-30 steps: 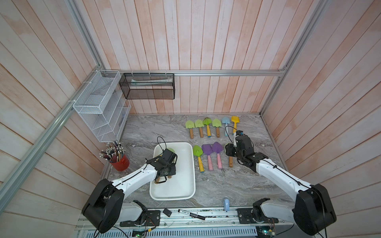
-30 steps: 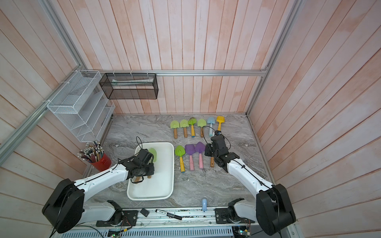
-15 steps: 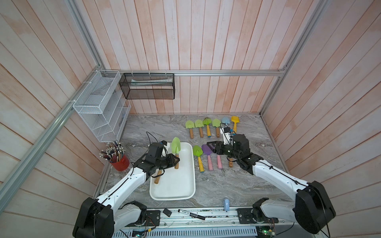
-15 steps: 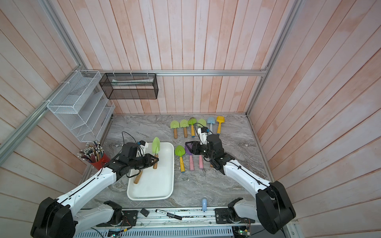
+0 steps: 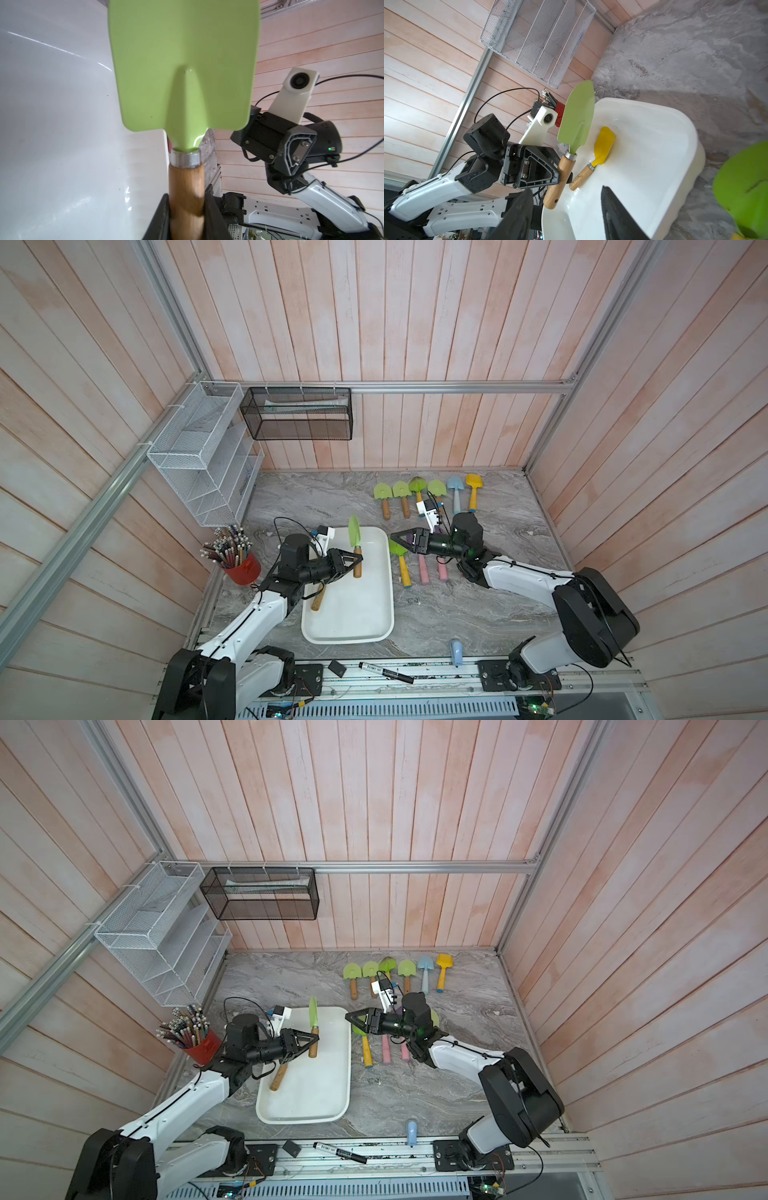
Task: Take the shovel out of the storage box
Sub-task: Pick up the shovel from the storage box, then place the shovel at the center of the board.
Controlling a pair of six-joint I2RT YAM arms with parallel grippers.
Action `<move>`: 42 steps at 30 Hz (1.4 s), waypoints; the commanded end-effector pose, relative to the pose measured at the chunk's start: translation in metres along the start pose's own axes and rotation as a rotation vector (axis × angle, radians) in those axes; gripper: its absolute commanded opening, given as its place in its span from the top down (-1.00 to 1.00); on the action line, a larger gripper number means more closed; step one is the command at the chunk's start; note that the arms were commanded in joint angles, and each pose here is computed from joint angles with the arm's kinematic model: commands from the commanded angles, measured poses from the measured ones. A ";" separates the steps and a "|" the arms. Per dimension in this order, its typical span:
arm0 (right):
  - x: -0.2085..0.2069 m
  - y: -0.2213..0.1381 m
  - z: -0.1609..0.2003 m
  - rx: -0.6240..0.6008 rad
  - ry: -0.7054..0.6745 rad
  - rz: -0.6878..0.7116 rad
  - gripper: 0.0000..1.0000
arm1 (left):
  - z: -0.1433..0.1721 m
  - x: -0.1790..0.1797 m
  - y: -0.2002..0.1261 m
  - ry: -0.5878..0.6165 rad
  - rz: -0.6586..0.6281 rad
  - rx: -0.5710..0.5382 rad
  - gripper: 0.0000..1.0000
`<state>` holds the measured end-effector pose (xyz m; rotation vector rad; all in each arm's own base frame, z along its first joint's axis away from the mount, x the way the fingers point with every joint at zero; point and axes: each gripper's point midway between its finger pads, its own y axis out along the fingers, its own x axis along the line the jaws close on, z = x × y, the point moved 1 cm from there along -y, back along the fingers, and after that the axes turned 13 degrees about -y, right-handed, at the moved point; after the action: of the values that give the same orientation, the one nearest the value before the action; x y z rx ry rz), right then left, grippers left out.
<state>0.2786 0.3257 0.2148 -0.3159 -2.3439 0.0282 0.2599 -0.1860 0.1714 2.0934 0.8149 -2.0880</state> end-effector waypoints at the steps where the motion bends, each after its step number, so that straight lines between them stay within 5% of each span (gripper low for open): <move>1: 0.026 0.012 -0.010 -0.010 -0.021 -0.128 -0.09 | 0.003 -0.030 -0.004 0.048 0.138 0.030 0.73; 28: 0.058 0.060 -0.004 0.055 0.041 -0.355 -0.03 | 0.010 -0.057 -0.009 0.062 0.287 0.086 0.73; 42: 0.066 0.072 -0.001 0.072 0.072 -0.422 0.27 | 0.010 -0.054 -0.006 0.055 0.285 0.097 0.73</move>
<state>0.2558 0.4063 0.2367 0.1363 -2.2463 -0.0607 0.2539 -0.2011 0.2251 2.1571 0.4152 -1.9700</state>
